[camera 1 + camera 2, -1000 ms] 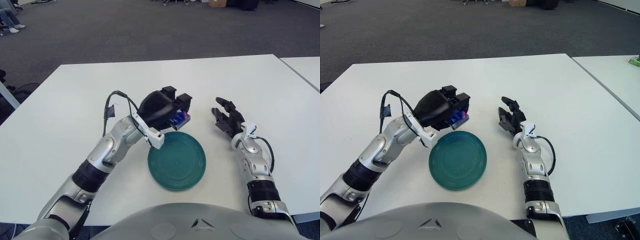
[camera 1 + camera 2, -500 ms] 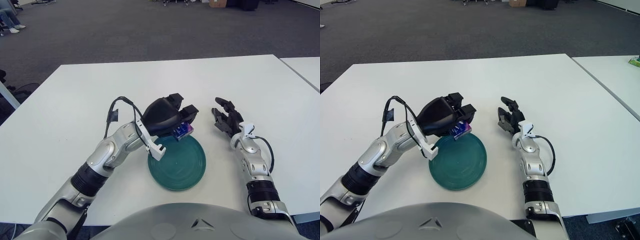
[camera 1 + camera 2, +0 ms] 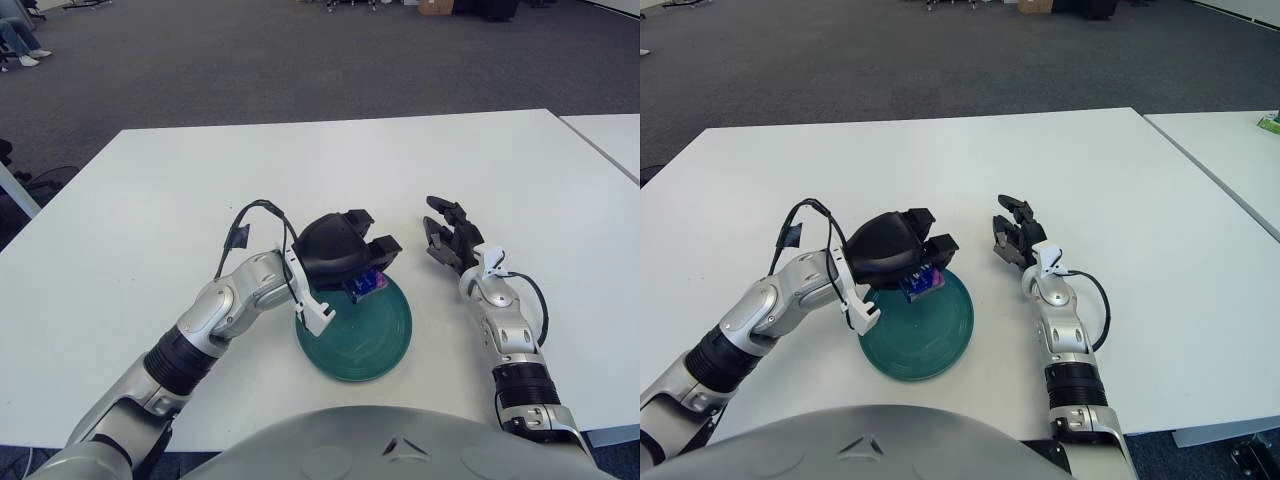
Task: Put the gum into the plate.
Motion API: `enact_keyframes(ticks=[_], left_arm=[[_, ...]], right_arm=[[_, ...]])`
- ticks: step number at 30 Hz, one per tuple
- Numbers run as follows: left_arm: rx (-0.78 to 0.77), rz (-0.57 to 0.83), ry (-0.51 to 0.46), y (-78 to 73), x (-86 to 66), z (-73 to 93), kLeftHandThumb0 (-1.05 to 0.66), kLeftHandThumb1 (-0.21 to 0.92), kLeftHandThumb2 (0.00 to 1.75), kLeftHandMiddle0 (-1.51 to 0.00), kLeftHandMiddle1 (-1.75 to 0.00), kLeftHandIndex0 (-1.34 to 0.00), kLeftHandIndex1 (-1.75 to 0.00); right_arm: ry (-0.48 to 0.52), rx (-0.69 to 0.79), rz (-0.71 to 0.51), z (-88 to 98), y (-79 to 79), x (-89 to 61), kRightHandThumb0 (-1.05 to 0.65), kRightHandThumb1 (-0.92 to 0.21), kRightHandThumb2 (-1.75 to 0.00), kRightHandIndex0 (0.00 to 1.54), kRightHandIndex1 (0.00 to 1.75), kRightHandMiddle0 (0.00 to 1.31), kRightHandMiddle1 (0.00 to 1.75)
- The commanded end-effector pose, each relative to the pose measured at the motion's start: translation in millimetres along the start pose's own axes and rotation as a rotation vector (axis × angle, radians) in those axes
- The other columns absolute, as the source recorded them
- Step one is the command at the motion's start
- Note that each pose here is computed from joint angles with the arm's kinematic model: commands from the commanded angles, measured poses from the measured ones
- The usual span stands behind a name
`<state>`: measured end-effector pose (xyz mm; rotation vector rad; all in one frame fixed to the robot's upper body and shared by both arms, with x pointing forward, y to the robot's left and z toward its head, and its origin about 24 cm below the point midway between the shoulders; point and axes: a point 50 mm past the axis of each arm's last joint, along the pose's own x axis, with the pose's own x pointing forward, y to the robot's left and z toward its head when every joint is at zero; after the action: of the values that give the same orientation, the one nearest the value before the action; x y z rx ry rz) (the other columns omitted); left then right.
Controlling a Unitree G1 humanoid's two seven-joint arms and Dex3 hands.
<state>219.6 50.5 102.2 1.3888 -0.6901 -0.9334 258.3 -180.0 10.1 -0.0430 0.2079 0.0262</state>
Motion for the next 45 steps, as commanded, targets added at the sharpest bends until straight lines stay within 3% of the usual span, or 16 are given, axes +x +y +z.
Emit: enact_keyframes(ticks=[1, 10, 18, 22, 23, 24, 26, 28, 29, 30, 31, 35, 36, 37, 39, 45], left_arm=[[-0.03, -0.065, 0.007, -0.9, -1.5, -1.7, -0.42, 0.54, 1.03, -1.06, -1.75, -0.44, -1.75], [-0.045, -0.178, -0.025, -7.3, -1.6, 1.2, -0.41, 0.57, 0.99, -0.99, -1.75, -0.42, -1.75], [-0.031, -0.195, -0.048, -14.2, -3.8, 0.9, -0.42, 0.57, 0.99, -0.93, -1.75, -0.43, -1.75], [-0.034, -0.188, -0.052, -25.6, -3.4, -1.1, -0.44, 0.5, 1.09, -0.91, -1.75, -0.48, -1.75], [-0.035, -0.186, -0.053, -27.5, -3.3, -1.5, -0.57, 0.65, 0.92, -0.92, -1.75, -0.57, -1.75], [-0.044, -0.187, -0.049, -29.2, -3.6, -1.8, -0.62, 0.7, 0.87, -0.92, -1.75, -0.6, -1.75], [-0.061, -0.191, -0.046, -30.7, -4.1, -1.9, -0.82, 0.83, 0.79, -0.81, -1.75, -0.42, -1.66], [-0.076, -0.195, -0.047, -31.3, -4.6, -1.5, -0.91, 0.88, 0.78, -0.53, -1.75, -0.31, -1.6], [-0.081, -0.196, -0.047, -31.7, -4.8, -1.3, -0.95, 0.89, 0.78, -0.39, -1.63, -0.24, -1.56], [-0.093, -0.198, -0.055, -32.2, -5.3, -0.8, -0.96, 0.9, 0.78, -0.34, -1.59, -0.22, -1.54], [-0.101, -0.199, -0.061, -32.5, -5.7, -0.4, -0.99, 0.91, 0.79, -0.28, -1.35, -0.16, -1.49], [-0.152, -0.2, -0.095, -34.5, -7.8, 2.2, -1.04, 0.92, 0.8, -0.26, -0.76, -0.05, -1.28], [-0.161, -0.201, -0.103, -34.5, -8.3, 3.1, -1.04, 0.92, 0.81, -0.26, -0.7, -0.04, -1.25], [-0.167, -0.203, -0.109, -34.5, -8.6, 3.8, -1.04, 0.92, 0.81, -0.25, -0.57, -0.03, -1.0], [-0.176, -0.203, -0.125, -33.0, -9.6, 5.9, -1.05, 0.92, 0.82, -0.27, -0.33, -0.01, -0.71], [-0.177, -0.186, -0.172, -17.4, -14.7, 8.7, -1.05, 0.92, 0.78, -0.1, -0.05, 0.0, -0.21]], right_arm=[[0.077, 0.071, -0.012, -13.0, 1.2, -5.0, -0.57, -0.92, -0.76, 0.41, 0.02, 0.0, 0.61], [0.085, 0.071, -0.033, -12.1, 2.9, -6.2, -0.54, -0.92, -0.75, 0.45, 0.02, 0.0, 0.69], [0.08, 0.055, -0.027, -11.5, 3.9, -6.7, -0.53, -0.92, -0.74, 0.47, 0.03, 0.01, 0.75], [0.07, 0.09, -0.02, -11.4, 3.8, -7.3, -0.52, -0.92, -0.74, 0.46, 0.02, 0.02, 0.77], [0.068, 0.096, -0.019, -11.4, 3.8, -7.5, -0.52, -0.92, -0.74, 0.45, 0.02, 0.02, 0.77], [0.066, 0.102, -0.018, -11.6, 3.7, -7.9, -0.52, -0.92, -0.74, 0.45, 0.01, 0.02, 0.77], [0.062, 0.1, -0.016, -11.8, 3.5, -8.5, -0.53, -0.92, -0.74, 0.43, 0.01, 0.01, 0.78], [0.061, 0.086, -0.014, -12.0, 3.2, -8.9, -0.55, -0.92, -0.75, 0.41, 0.0, 0.0, 0.78], [0.061, 0.081, -0.013, -12.1, 3.0, -9.1, -0.56, -0.92, -0.76, 0.4, 0.0, 0.0, 0.78], [0.062, 0.066, -0.01, -12.1, 2.9, -9.1, -0.56, -0.92, -0.76, 0.39, 0.0, 0.0, 0.78], [0.063, 0.056, -0.008, -12.2, 2.9, -9.2, -0.57, -0.92, -0.77, 0.38, 0.0, 0.0, 0.76], [0.065, 0.021, -0.003, -12.1, 2.5, -9.6, -0.58, -0.92, -0.79, 0.36, 0.0, 0.0, 0.73], [0.063, 0.019, -0.001, -11.6, 2.8, -9.7, -0.58, -0.92, -0.79, 0.36, 0.0, 0.0, 0.72], [0.061, 0.018, 0.0, -11.3, 2.9, -9.7, -0.59, -0.92, -0.79, 0.36, 0.0, 0.0, 0.71], [0.059, 0.025, -0.003, -11.1, 2.8, -9.4, -0.59, -0.92, -0.78, 0.36, 0.0, 0.0, 0.71], [0.062, 0.047, -0.019, -13.0, 0.6, -7.5, -0.59, -0.92, -0.78, 0.36, 0.0, 0.0, 0.75]])
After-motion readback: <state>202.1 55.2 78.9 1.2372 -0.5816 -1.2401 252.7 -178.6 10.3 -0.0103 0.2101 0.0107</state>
